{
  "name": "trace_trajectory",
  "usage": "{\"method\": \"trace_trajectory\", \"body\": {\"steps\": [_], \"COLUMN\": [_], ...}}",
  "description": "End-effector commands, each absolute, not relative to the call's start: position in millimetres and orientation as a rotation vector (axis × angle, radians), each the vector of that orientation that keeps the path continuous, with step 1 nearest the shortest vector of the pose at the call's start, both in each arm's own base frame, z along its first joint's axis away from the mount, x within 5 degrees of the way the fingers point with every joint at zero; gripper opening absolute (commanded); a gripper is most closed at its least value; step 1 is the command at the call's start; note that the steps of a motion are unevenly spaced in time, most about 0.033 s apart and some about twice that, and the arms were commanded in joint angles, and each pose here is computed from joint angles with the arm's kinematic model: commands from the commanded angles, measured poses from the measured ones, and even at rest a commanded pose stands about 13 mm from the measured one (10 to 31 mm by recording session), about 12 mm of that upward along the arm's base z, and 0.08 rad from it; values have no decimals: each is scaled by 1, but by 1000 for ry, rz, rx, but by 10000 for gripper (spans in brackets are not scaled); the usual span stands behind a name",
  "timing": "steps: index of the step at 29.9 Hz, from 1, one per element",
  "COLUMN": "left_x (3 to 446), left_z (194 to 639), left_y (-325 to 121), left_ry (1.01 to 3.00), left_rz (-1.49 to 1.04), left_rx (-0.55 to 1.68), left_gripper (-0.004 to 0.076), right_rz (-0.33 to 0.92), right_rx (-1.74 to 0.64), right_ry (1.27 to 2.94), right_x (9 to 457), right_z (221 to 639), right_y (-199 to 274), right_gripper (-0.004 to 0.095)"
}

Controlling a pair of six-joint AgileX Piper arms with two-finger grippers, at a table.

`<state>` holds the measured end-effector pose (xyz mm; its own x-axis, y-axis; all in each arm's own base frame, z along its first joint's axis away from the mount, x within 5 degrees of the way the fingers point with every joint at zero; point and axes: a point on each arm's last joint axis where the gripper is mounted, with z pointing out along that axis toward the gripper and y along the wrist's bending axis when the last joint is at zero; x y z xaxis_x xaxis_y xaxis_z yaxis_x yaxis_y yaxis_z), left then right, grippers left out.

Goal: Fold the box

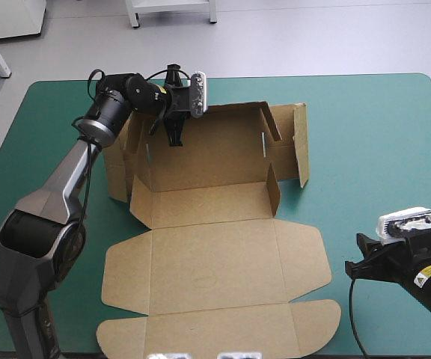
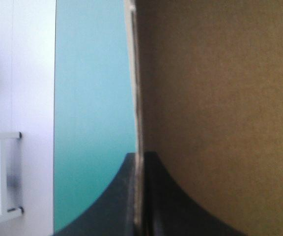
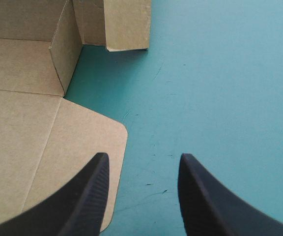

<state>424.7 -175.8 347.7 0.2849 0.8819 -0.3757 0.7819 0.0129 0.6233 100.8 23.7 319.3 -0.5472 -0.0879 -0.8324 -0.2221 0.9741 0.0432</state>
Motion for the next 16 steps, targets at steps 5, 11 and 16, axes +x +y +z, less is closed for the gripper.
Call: {"method": "trace_trajectory", "body": {"steps": [5, 11, 16], "left_x": [361, 300, 261], "left_z": [414, 399, 372], "left_y": [-204, -216, -220], "left_ry": [1324, 1318, 1326], "left_rz": [377, 460, 516], "left_rx": [1706, 1637, 1599], "left_gripper": [-9, -8, -8], "right_rz": [174, 208, 220], "right_rx": [-199, -139, -117], "right_ry": [2065, 2090, 2087], "right_x": [106, 109, 108], "right_z": [335, 333, 337], "right_y": [23, 24, 24], "right_gripper": [418, 418, 418]}}
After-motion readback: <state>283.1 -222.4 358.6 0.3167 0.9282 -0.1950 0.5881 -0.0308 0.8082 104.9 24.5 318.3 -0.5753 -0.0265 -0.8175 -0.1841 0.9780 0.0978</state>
